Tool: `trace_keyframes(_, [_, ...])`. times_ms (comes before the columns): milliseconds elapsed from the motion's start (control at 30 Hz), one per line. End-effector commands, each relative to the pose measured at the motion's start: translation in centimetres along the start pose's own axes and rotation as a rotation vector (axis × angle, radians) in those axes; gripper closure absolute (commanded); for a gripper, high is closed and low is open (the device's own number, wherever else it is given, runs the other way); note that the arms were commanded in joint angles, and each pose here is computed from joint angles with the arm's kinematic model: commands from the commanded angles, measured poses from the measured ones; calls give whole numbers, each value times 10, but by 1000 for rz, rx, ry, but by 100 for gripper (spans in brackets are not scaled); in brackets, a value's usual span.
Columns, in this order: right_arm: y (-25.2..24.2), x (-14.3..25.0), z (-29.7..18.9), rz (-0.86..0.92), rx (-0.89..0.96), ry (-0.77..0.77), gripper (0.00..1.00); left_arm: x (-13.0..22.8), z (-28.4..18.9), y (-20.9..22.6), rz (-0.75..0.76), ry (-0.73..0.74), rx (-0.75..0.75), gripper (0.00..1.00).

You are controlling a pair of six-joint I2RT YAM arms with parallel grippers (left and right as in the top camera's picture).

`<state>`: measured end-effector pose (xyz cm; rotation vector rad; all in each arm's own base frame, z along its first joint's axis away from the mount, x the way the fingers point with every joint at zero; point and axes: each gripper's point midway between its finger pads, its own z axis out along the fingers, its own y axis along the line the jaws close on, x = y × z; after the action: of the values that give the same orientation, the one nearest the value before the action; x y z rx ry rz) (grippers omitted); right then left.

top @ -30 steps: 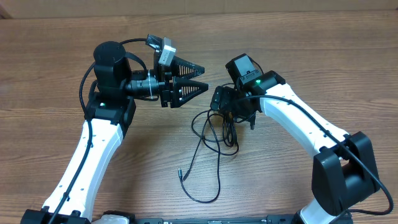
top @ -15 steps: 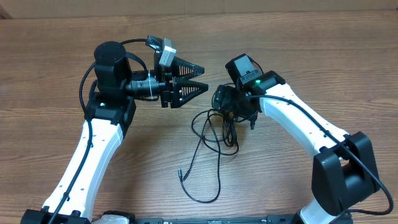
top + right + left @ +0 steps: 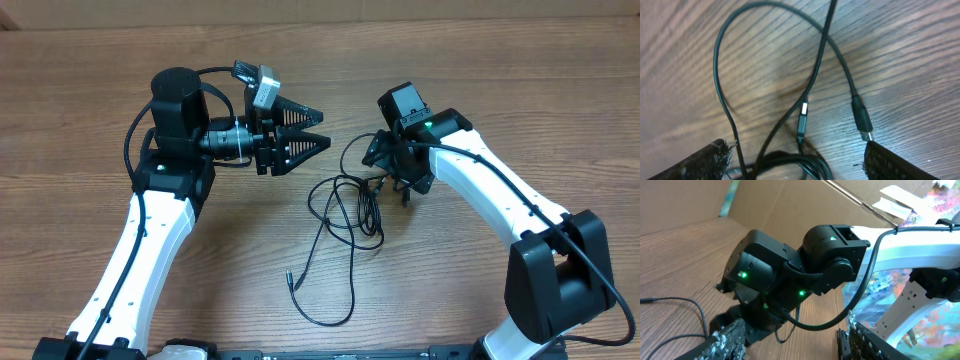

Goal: Untangle cables

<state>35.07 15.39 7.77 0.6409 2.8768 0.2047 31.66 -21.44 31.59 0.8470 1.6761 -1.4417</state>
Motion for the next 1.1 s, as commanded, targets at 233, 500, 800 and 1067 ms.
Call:
trace_keyframes(233, [-9, 36, -3, -311, 5, 156, 21, -5, -2, 1, 38, -9, -22, 34])
trace_keyframes(500, [2, 41, -4, -319, -57, 179, 20, -5, -2, 5, 30, -11, -46, 33])
trace_keyframes(800, [32, 47, -8, -357, -211, 201, 21, -4, -2, 5, 27, -11, -46, 34])
trace_keyframes(1067, [25, 64, -1, -423, -117, 191, 22, -4, -2, 6, 27, -11, -47, 34])
